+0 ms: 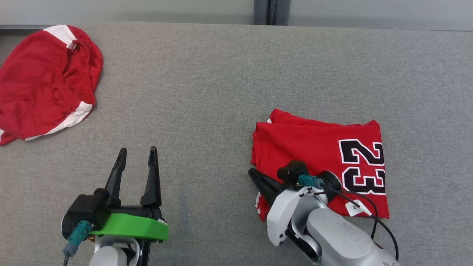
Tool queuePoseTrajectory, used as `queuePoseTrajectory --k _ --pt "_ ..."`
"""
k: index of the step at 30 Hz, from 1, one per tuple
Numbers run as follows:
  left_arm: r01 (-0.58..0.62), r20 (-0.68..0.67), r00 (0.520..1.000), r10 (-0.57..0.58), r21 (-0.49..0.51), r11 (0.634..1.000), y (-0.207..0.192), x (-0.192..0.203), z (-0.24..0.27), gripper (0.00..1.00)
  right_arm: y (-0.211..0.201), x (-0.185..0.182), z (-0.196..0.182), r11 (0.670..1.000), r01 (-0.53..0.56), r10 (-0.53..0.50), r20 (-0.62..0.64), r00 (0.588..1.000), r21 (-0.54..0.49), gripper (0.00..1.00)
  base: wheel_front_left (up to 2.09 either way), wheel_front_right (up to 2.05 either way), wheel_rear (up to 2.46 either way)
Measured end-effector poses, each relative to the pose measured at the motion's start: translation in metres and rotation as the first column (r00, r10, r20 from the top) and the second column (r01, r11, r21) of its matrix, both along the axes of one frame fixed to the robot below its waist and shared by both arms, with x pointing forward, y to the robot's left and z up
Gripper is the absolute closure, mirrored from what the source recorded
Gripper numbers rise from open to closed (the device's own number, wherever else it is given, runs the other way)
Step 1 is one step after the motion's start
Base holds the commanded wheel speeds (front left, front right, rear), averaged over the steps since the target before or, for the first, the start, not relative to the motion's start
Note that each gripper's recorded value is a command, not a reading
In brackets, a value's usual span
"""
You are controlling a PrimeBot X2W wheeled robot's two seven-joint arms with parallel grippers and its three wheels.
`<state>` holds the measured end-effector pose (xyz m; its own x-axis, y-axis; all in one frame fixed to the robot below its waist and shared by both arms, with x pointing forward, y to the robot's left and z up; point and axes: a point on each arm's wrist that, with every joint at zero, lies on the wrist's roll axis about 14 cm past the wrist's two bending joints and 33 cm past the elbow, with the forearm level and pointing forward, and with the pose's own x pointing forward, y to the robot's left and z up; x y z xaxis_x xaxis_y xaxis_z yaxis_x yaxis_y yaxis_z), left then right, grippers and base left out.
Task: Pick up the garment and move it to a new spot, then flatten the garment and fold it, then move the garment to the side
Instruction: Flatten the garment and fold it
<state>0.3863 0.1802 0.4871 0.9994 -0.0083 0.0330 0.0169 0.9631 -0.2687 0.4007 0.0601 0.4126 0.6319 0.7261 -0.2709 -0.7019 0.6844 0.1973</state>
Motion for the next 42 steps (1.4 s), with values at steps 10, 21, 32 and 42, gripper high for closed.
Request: queuePoseTrajectory --k 10,21,32,42 --pt "0.000 0.009 1.000 0.000 -0.004 1.000 -0.001 0.000 0.003 0.00 0.022 -0.010 0.053 0.973 -0.006 0.004 0.009 1.000 0.232 1.00 0.00 0.00 0.00" --pt "0.020 0.030 0.999 -0.020 -0.003 1.000 -0.008 -0.011 0.010 0.00 -0.100 0.032 0.099 0.904 0.320 -0.378 0.178 0.908 0.284 0.00 0.00 0.00 0.00" --pt "0.054 0.083 0.995 -0.053 -0.001 0.999 -0.019 -0.013 0.027 0.00 -0.226 0.005 0.123 0.783 0.586 -0.621 0.302 0.723 0.209 0.00 0.00 0.00 0.00" --pt "0.091 0.094 0.991 -0.091 0.005 0.996 -0.031 -0.013 0.031 0.00 -0.252 -0.015 0.118 0.782 0.607 -0.619 0.296 0.727 0.141 0.00 0.00 0.00 0.00"
